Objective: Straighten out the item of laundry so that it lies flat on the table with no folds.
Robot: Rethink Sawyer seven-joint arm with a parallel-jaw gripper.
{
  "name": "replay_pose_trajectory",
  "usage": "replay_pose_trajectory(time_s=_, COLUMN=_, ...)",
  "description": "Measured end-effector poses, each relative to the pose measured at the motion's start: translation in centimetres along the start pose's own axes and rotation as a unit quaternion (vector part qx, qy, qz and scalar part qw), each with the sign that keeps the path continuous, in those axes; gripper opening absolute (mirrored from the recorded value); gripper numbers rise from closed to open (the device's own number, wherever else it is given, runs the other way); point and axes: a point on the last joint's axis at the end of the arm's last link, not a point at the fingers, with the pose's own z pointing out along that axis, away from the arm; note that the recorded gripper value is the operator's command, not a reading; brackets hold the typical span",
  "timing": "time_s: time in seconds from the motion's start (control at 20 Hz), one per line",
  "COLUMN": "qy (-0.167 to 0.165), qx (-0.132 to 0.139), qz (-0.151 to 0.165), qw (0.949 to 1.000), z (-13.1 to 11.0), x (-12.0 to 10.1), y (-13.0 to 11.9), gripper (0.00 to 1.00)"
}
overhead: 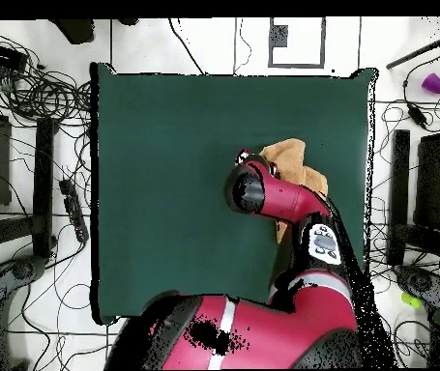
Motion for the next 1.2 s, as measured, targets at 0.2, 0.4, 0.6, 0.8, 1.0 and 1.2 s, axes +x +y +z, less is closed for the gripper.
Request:
replay_pose_trajectory(time_s=0.2, qy=-0.022, qx=-0.011, qz=0.034, qw=0.9991, z=1.3, x=-2.5, y=1.6, gripper=0.00)
replay_pose_trajectory(time_s=0.4, qy=-0.051, qx=-0.022, qz=0.065, qw=0.9963, z=2.5, x=-4.5, y=2.9, gripper=0.00)
replay_pose_trajectory(time_s=0.6, qy=-0.073, qx=-0.030, qz=0.091, qw=0.9927, z=3.3, x=-5.6, y=4.0, gripper=0.00)
replay_pose_trajectory(time_s=0.8, qy=-0.088, qx=-0.042, qz=0.117, qw=0.9883, z=3.9, x=-6.5, y=5.3, gripper=0.00)
replay_pose_trajectory(time_s=1.0, qy=-0.092, qx=-0.047, qz=0.134, qw=0.9855, z=4.1, x=-7.1, y=6.0, gripper=0.00)
replay_pose_trajectory(time_s=1.2, qy=-0.089, qx=-0.052, qz=0.142, qw=0.9845, z=4.0, x=-7.0, y=7.5, gripper=0.00)
